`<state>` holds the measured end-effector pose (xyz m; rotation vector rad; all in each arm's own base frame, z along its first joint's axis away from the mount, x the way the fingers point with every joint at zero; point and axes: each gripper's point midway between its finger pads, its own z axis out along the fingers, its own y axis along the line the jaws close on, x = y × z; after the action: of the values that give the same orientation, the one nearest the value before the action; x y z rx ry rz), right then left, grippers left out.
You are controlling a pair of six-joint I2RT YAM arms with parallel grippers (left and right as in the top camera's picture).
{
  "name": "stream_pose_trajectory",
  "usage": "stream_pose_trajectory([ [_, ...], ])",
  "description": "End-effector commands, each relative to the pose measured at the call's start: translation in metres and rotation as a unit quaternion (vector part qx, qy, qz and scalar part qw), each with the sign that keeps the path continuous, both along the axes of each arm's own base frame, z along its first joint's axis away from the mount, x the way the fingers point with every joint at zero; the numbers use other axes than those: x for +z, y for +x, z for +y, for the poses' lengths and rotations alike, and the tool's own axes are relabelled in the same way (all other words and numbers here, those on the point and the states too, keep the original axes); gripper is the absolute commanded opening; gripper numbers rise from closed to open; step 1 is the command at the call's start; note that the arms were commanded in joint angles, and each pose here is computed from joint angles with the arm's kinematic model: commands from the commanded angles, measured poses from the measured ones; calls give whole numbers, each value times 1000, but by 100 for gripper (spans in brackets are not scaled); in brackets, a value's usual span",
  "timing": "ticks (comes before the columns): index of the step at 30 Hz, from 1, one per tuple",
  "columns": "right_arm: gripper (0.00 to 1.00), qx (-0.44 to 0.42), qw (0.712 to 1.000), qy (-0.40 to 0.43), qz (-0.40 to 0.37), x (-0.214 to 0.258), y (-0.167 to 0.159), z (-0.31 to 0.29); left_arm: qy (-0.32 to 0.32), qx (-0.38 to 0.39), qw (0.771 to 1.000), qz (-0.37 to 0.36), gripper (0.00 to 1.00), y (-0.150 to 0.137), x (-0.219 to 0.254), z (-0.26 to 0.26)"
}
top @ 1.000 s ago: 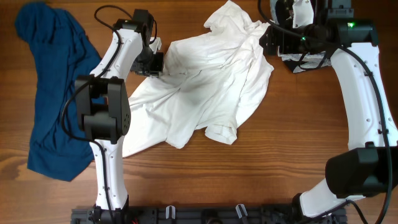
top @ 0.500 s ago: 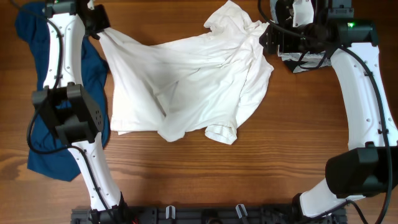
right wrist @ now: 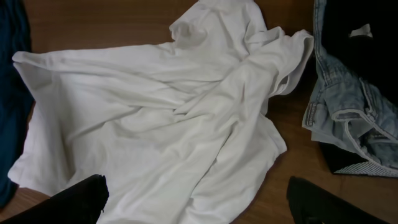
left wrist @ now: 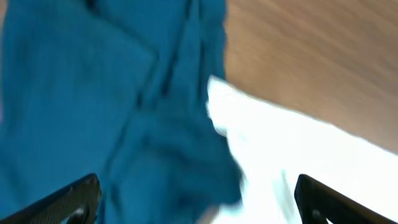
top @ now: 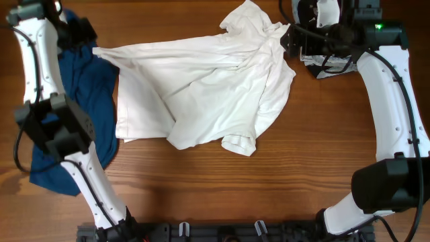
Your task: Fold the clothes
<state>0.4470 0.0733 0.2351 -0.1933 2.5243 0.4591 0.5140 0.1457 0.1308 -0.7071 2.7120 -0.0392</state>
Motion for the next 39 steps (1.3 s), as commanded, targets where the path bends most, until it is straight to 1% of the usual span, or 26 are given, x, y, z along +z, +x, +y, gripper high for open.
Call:
stream_pose_trajectory([
  [1, 100, 3, 1000, 19, 15, -8, 0, 8, -1, -28, 994, -107, 100, -38, 145, -43],
  [3, 100, 5, 1000, 25, 16, -7, -1, 10, 1, -38, 991, -128, 100, -69, 187, -66],
  [4, 100, 10, 999, 33, 16, -6, -2, 13, 2, -41, 990, -133, 100, -92, 207, -79],
  [5, 100, 12, 999, 36, 15, -5, -1, 14, 2, -19, 992, -123, 100, -113, 214, -85],
  [6, 100, 11, 999, 38, 15, -5, -1, 14, 1, -7, 994, -113, 100, -125, 217, -89],
  [7, 100, 2, 999, 44, 18, -4, 0, 14, -5, 7, 996, -91, 100, -144, 216, -96],
  [9, 100, -4, 999, 48, 17, -3, 1, 14, -26, 4, 996, -86, 100, -153, 216, -125],
  [11, 100, -5, 999, 48, 24, -5, -1, 14, -20, -4, 997, -74, 100, -155, 210, -141],
  [12, 100, -5, 998, 47, 35, -8, -6, 14, -8, -11, 998, -55, 100, -157, 200, -155],
  [15, 100, 4, 997, 39, 65, -16, -20, 13, -7, -38, 999, 5, 100, -171, 166, -189],
  [18, 100, 1, 996, 36, 81, -20, -26, 12, 3, -15, 997, 70, 100, -197, 130, -198],
  [21, 100, 1, 996, 35, 83, -20, -27, 12, -2, 4, 996, 85, 100, -216, 97, -205],
  [25, 100, 1, 996, 32, 85, -21, -28, 11, -53, 7, 995, 89, 98, -239, 33, -221],
  [27, 100, 3, 996, 29, 85, -21, -28, 11, -53, 51, 991, 109, 95, -255, -8, -212],
  [29, 100, 3, 996, 29, 84, -21, -28, 11, -42, 106, 984, 134, 87, -270, -45, -191],
  [31, 100, 3, 996, 30, 81, -21, -27, 11, -35, 151, 977, 145, 79, -279, -64, -168],
  [33, 100, 3, 997, 30, 72, -19, -23, 11, -42, 187, 972, 136, 72, -277, -74, -150],
  [35, 100, 3, 997, 31, 64, -17, -20, 11, -51, 222, 967, 113, 63, -267, -77, -133],
  [37, 100, 1, 998, 32, 56, -15, -16, 11, -57, 239, 965, 90, 57, -256, -76, -123],
  [39, 100, 1, 998, 33, 50, -14, -13, 11, -45, 248, 964, 83, 54, -253, -78, -114],
])
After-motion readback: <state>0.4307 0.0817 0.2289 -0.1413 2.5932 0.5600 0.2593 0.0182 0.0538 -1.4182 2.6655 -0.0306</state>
